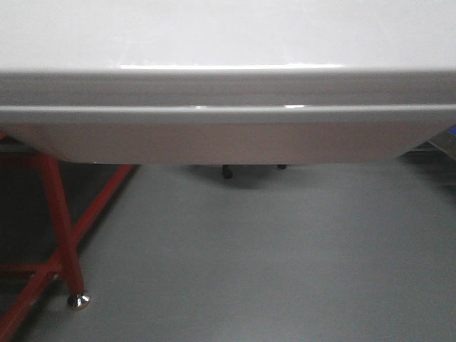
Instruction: Grab white bin and place on right shelf
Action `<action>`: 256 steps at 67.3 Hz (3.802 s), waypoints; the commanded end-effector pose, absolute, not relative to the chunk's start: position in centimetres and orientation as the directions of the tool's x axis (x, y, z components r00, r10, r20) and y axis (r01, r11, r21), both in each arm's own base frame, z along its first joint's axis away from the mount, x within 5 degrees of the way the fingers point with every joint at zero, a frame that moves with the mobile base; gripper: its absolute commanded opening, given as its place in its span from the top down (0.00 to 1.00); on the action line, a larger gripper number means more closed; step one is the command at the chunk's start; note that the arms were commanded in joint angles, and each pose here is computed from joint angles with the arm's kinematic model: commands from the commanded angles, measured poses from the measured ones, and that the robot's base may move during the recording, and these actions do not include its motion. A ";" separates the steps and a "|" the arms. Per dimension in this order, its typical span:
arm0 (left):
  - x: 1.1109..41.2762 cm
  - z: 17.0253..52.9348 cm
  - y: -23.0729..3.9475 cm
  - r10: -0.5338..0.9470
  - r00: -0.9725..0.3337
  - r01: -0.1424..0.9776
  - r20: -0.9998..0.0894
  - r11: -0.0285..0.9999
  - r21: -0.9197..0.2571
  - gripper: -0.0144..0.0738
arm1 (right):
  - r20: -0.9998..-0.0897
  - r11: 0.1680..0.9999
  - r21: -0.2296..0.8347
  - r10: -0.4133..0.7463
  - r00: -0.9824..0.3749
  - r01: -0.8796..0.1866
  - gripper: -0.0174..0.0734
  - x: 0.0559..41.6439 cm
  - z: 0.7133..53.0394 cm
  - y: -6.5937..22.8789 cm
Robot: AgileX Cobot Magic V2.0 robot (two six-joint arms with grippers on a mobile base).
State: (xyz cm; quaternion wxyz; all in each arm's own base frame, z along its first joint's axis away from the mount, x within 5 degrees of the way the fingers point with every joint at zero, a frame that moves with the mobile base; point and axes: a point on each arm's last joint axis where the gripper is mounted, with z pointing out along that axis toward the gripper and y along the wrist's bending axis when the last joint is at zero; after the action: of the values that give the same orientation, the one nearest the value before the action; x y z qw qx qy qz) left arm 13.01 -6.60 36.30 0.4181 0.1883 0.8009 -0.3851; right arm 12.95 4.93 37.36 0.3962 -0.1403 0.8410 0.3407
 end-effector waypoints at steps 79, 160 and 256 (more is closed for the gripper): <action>12.4 38.3 -7.3 -0.097 -0.544 0.677 -0.834 0.536 -0.504 0.60 | -0.760 0.565 0.558 0.056 -0.647 -0.607 0.43 11.5 39.2 6.3; 12.4 38.3 -7.3 -0.097 -0.544 0.677 -0.834 0.536 -0.504 0.60 | -0.760 0.565 0.558 0.056 -0.647 -0.607 0.43 11.5 39.2 6.3; 12.4 38.3 -7.3 -0.097 -0.544 0.677 -0.834 0.536 -0.504 0.60 | -0.760 0.565 0.558 0.056 -0.647 -0.607 0.43 11.5 39.2 6.3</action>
State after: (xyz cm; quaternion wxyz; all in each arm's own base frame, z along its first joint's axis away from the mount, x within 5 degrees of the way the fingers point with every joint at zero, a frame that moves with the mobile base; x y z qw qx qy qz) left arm 13.03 -6.60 36.32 0.4193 0.1872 0.8004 -0.3854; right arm 12.95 4.94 37.37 0.3964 -0.1401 0.8406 0.3416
